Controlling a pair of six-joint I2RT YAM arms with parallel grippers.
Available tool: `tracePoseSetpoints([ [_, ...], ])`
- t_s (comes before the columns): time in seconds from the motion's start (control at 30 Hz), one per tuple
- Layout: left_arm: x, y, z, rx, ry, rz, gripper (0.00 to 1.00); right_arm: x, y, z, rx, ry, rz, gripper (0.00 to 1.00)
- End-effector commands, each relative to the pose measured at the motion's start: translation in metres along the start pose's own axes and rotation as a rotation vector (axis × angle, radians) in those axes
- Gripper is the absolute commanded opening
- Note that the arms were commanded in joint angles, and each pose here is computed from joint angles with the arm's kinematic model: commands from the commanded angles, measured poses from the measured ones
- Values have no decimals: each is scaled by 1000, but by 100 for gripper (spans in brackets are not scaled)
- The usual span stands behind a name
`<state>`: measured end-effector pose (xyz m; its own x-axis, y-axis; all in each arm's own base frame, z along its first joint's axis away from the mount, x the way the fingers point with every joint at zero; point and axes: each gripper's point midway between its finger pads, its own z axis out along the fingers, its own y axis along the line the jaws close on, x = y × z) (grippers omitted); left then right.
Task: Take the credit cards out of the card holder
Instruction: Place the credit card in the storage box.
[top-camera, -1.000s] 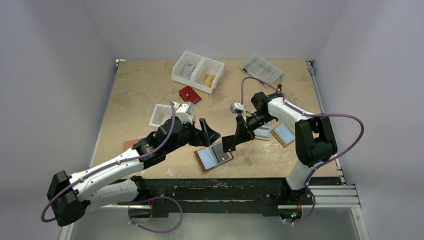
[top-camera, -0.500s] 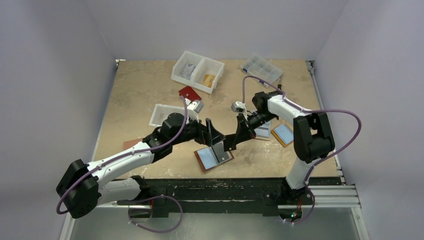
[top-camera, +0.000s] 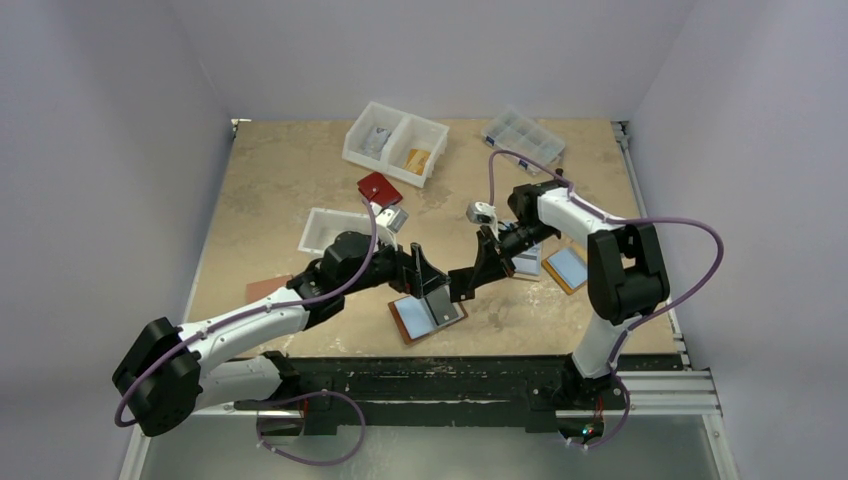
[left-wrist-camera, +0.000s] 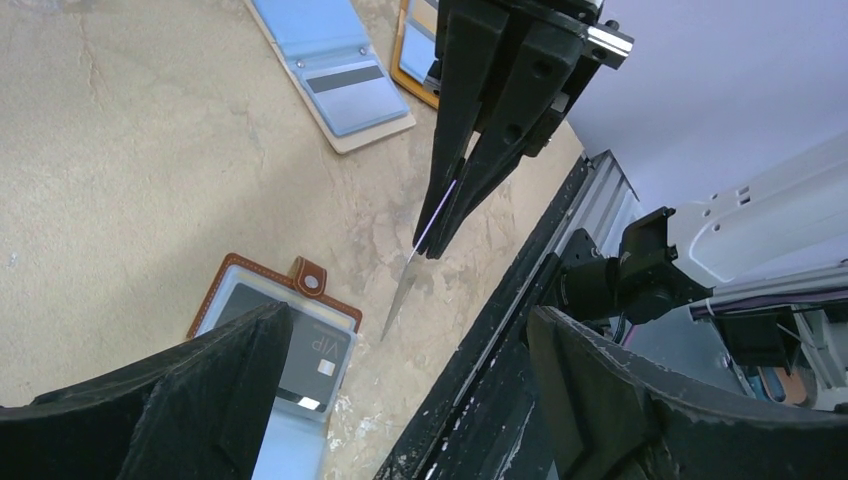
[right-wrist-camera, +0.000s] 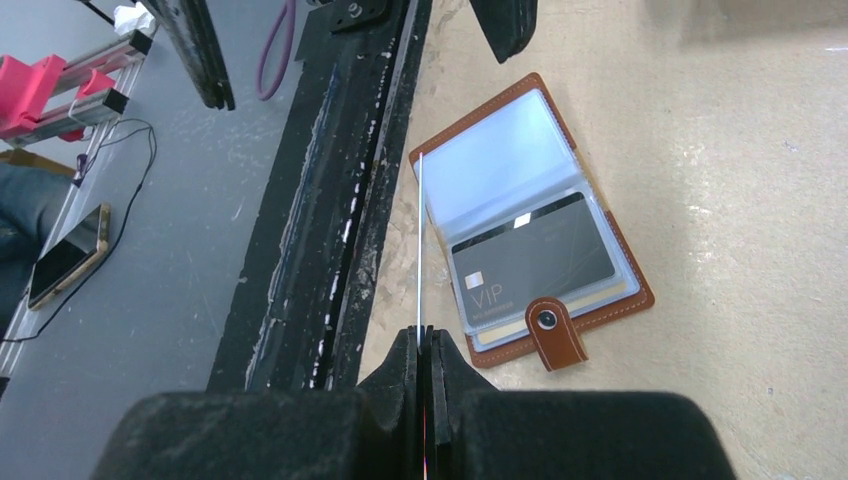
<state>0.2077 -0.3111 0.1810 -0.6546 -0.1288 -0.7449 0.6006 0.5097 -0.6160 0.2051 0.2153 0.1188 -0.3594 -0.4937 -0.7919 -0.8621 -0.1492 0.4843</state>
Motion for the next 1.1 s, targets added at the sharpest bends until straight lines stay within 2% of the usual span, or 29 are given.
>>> tracePoseSetpoints([
  [0.0,-17,-7,-3,8,-52,-8,94,-16,2,-1,-26,-51,-49,0],
  [0.23,-14,-12,0,60,-69,-30,87,-14,4,-1,-37,-50,-47,0],
  [0.5,-4,-13,27,130,-25,-30,66,-14,5,-1,-41,-49,-42,0],
  [0.57,-1,-12,34,140,-6,-31,57,-13,5,-1,-44,-49,-38,0],
  [0.63,5,-14,40,165,32,-35,37,-13,4,-1,-43,-50,-39,0],
  [0.67,9,-15,43,173,51,-43,33,-13,4,0,-42,-50,-36,0],
  [1.0,18,-26,52,188,58,-13,23,-12,5,0,-40,-52,-32,0],
  [1.07,18,-30,53,202,54,-8,7,-13,6,0,-39,-54,-36,0],
])
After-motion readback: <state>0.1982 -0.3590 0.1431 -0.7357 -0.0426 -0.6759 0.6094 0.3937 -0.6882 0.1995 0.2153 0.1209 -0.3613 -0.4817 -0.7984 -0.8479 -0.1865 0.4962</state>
